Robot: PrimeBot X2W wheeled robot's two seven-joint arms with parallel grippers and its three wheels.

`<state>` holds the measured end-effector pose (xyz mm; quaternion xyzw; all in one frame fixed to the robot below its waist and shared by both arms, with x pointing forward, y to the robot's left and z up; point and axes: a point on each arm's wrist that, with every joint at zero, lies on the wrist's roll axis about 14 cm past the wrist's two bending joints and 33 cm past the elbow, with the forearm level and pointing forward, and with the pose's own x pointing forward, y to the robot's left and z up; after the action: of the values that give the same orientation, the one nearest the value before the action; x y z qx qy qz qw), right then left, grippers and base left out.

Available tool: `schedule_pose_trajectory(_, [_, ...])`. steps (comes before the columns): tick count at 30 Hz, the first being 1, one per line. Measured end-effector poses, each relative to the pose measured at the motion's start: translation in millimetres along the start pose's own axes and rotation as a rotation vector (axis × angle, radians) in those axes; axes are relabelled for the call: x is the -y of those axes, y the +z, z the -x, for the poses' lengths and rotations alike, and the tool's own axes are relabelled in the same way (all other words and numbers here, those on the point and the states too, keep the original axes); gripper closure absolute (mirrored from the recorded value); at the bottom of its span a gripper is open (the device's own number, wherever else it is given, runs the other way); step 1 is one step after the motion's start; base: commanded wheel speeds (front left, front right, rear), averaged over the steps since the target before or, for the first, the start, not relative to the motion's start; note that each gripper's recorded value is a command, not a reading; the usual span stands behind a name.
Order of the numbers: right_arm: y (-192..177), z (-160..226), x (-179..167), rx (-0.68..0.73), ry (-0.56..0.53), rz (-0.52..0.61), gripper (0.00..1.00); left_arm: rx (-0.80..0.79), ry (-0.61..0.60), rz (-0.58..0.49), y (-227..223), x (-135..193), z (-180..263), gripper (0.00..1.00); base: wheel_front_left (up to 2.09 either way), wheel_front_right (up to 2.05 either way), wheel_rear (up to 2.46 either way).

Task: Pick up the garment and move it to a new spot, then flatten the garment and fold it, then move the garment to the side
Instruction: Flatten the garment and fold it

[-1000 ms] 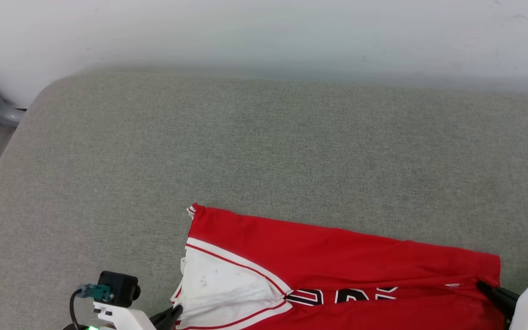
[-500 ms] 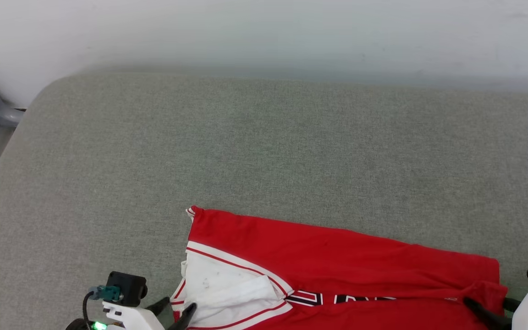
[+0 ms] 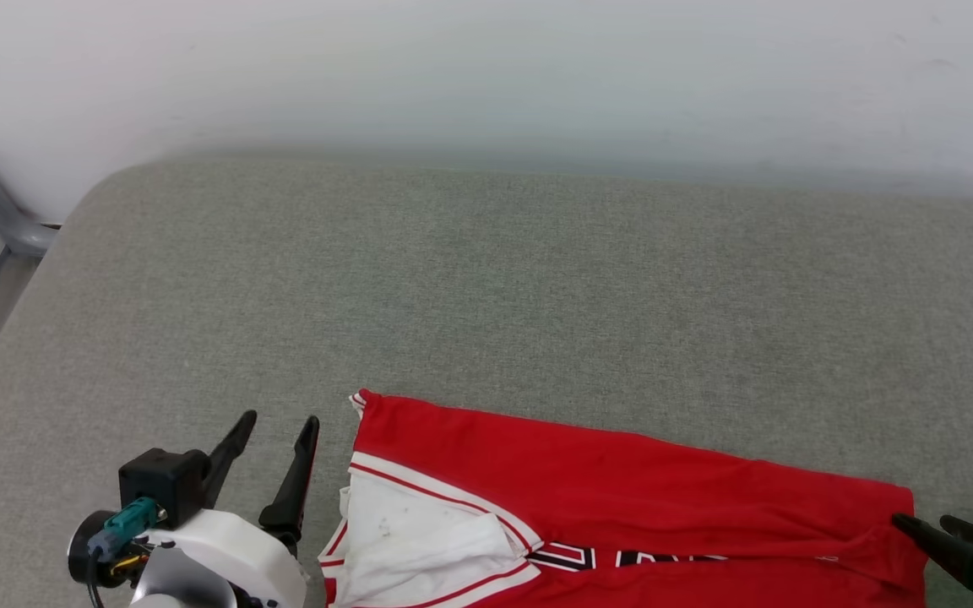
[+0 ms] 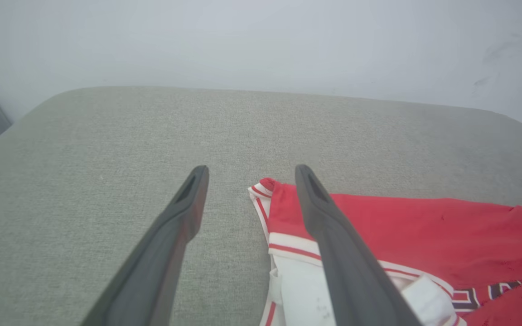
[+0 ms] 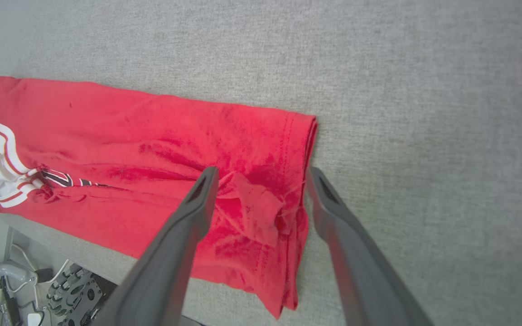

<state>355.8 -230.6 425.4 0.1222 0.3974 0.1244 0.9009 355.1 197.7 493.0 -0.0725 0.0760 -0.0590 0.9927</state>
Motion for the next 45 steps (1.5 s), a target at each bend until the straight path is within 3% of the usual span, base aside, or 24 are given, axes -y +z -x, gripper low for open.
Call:
schedule_pose_trajectory(12, [-23.2, -24.1, 9.3, -0.130, -0.082, -0.142, 0.00, 0.244, 0.110, -0.136, 48.1, -14.2, 0.8, 0.00, 0.00, 0.00, 0.00])
schedule_pose_trajectory(24, [-55.2, -49.5, 7.8, -0.294, -0.138, -0.140, 0.00, 0.244, 0.166, -0.168, 40.6, -35.9, 7.7, 0.00, 0.00, 0.00, 0.00])
schedule_pose_trajectory(34, [-56.7, -60.5, -11.8, -0.295, -0.090, -0.145, 0.00, 0.248, 0.169, -0.158, 37.3, -38.4, 4.6, 0.00, 0.00, 0.00, 0.00])
schedule_pose_trajectory(35, [-57.0, -60.7, -12.6, -0.295, -0.088, -0.144, 0.13, 0.249, 0.169, -0.156, 37.5, -38.9, 4.6, 0.00, 0.00, 0.00, 0.00])
schedule_pose_trajectory(36, [-56.5, -60.9, -12.5, -0.289, -0.089, -0.144, 0.72, 0.250, 0.168, -0.158, 37.4, -38.9, 4.5, 0.00, 0.00, 0.00, 0.00])
schedule_pose_trajectory(37, [-56.5, -61.0, -12.0, -0.283, -0.090, -0.145, 1.00, 0.251, 0.168, -0.156, 37.5, -39.3, 4.5, 0.00, 0.00, 0.00, 0.00])
schedule_pose_trajectory(45, [-49.8, -60.3, -11.7, -0.215, -0.086, -0.139, 1.00, 0.250, 0.170, -0.154, 34.8, -41.4, 6.3, 0.00, 0.00, 0.00, 0.00])
